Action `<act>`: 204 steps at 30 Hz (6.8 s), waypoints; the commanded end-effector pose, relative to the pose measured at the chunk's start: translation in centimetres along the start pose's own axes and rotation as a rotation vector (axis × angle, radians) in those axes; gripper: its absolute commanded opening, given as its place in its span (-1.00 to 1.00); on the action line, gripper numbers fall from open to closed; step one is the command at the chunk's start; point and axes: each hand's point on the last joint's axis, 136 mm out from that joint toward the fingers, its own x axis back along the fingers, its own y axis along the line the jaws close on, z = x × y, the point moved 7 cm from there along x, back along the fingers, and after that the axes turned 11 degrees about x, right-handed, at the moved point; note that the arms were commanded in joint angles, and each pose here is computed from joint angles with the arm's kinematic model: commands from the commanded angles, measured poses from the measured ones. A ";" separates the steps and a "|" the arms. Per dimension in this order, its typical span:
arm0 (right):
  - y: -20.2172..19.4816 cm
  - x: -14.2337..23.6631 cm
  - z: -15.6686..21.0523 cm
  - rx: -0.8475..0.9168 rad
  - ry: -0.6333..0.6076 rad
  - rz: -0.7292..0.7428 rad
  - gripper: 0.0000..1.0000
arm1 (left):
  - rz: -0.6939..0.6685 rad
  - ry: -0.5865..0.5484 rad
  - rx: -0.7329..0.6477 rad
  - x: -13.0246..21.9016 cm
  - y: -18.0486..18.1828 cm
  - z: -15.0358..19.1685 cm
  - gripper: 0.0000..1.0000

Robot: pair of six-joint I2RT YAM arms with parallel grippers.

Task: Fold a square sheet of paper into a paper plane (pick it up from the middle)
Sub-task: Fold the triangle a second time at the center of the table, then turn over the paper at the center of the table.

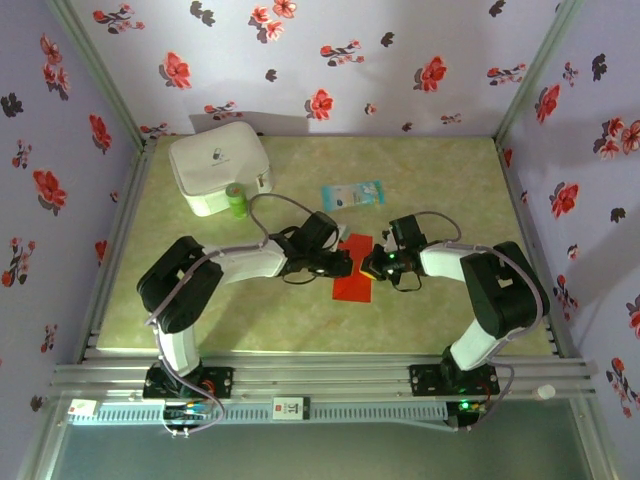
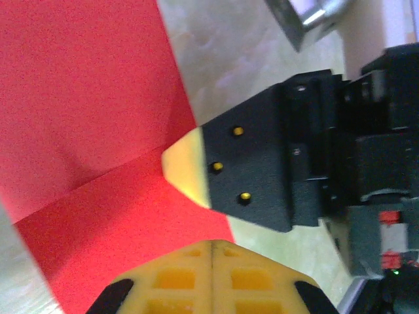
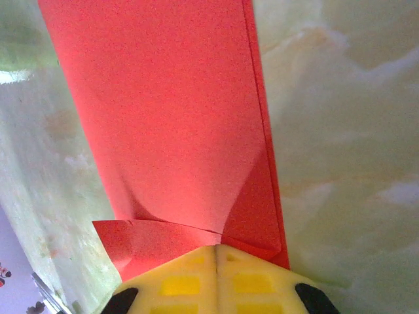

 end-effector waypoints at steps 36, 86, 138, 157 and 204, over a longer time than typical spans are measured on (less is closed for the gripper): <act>-2.8 -0.7 1.2 -0.033 0.042 0.124 -1.00 | -0.122 0.171 0.071 -3.8 5.2 4.1 -1.00; 1.8 4.9 1.0 0.038 -0.089 -0.033 -0.50 | -0.004 0.063 -0.045 0.8 1.7 -0.6 -1.00; 2.2 2.2 3.5 -0.020 -0.018 0.005 -0.30 | -0.098 0.107 0.025 -1.5 5.6 1.8 -1.00; 1.5 1.5 0.2 -0.066 -0.091 -0.060 -0.25 | -0.048 0.078 0.042 -1.0 5.1 1.3 -1.00; 1.9 4.0 -0.9 0.091 -0.168 -0.063 -0.94 | 0.010 -0.126 0.044 4.5 3.5 0.0 -0.85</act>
